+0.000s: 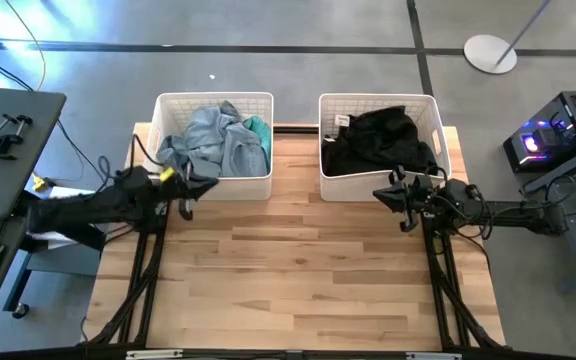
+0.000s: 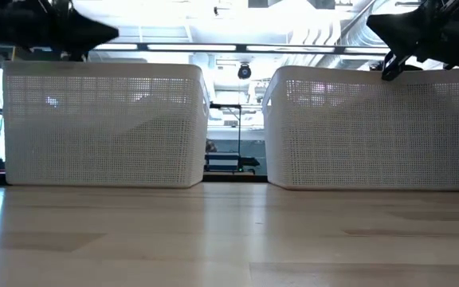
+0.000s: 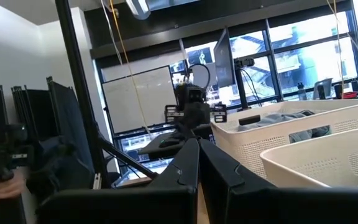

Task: Sort clothes
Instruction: Return to Home Position

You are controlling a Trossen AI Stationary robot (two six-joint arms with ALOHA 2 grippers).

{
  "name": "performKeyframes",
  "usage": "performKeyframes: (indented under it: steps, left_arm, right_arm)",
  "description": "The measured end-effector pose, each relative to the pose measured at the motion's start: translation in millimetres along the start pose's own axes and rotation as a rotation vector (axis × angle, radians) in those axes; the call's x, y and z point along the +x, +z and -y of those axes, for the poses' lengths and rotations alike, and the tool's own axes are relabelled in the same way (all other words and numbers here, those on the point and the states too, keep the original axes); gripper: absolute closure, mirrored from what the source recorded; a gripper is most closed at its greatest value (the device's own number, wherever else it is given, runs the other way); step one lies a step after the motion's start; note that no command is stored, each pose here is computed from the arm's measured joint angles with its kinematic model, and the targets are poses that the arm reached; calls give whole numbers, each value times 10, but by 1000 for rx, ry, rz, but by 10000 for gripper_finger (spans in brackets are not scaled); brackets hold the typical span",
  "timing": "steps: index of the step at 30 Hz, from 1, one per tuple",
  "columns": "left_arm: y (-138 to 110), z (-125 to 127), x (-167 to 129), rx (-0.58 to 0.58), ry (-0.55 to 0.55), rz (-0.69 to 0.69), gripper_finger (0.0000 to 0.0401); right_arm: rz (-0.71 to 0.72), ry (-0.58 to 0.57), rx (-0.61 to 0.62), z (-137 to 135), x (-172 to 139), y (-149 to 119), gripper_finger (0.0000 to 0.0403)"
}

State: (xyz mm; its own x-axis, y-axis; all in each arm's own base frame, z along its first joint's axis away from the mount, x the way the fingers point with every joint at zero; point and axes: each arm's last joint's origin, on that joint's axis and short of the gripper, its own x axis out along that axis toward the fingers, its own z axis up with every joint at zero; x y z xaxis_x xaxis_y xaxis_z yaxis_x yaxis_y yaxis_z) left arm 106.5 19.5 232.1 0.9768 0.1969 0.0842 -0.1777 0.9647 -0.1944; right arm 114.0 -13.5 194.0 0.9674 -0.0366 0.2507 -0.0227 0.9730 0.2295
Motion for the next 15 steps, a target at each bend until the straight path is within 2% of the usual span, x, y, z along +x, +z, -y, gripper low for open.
performKeyframes:
  steps: [4, 8, 10, 12, 15]
  left_arm:
    - [7, 188, 8, 74, -24, 37, 401]
    - [-68, 305, -36, 107, -46, -24, 401]
    - [-102, 313, -77, 157, -31, -55, 401]
    - [-100, 294, -115, 158, 1, -49, 401]
    - [-119, 265, -183, 140, -37, 2, 401]
  right_arm:
    - [1, 8, 10, -3, 0, 3, 403]
    - [0, 9, 7, -3, 0, 3, 403]
    - [-2, 13, 2, -4, 1, 1, 403]
    - [-5, 23, 4, -7, 1, 0, 403]
    - [-44, 84, 52, -21, -2, -26, 403]
